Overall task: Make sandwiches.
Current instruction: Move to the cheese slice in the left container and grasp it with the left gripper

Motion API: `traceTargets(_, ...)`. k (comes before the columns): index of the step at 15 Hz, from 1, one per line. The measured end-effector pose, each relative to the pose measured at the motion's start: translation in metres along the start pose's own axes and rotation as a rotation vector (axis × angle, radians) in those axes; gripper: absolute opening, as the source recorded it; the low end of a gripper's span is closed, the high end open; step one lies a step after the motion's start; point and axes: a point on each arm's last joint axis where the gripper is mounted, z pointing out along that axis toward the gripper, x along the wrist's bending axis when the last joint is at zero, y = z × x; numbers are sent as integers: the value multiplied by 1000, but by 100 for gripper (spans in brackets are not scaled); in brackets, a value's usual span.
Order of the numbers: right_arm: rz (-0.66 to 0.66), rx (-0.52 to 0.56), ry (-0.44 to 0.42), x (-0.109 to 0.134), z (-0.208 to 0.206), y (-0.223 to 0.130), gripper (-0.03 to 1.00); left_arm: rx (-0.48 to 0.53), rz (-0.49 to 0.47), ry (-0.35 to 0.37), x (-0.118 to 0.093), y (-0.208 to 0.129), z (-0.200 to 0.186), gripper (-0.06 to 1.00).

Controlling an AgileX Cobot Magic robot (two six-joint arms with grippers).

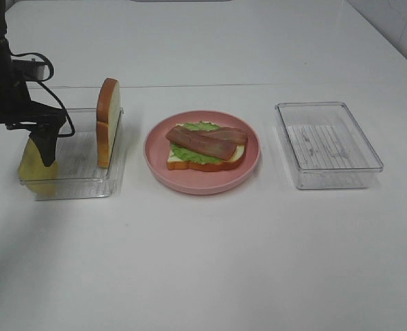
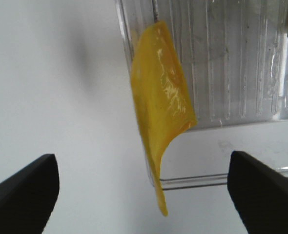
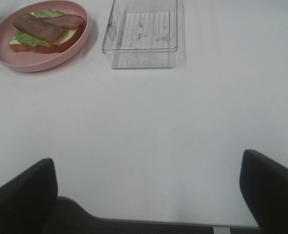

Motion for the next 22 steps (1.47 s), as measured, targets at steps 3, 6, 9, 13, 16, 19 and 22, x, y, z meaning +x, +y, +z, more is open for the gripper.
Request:
traceTargets(3, 0, 0, 0, 0, 0, 0, 96, -25, 1, 0, 0, 4, 5, 81)
traceTargets(6, 0, 0, 0, 0, 0, 0, 96, -30, -1, 1, 0, 5, 7, 71)
traceTargets(9, 0, 0, 0, 0, 0, 0, 96, -50, 0, -1, 0, 7, 7, 54)
traceTargets(13, 0, 0, 0, 0, 0, 0, 96, -50, 53, 1, 0, 7, 7, 36)
traceTargets(16, 0, 0, 0, 0, 0, 0, 96, -50, 55, 1, 0, 7, 7, 29)
traceTargets(19, 0, 0, 0, 0, 0, 0, 96, -51, 71, 1, 0, 7, 7, 5)
traceTargets(22, 0, 0, 0, 0, 0, 0, 96, -51, 81, 2, 0, 7, 7, 0)
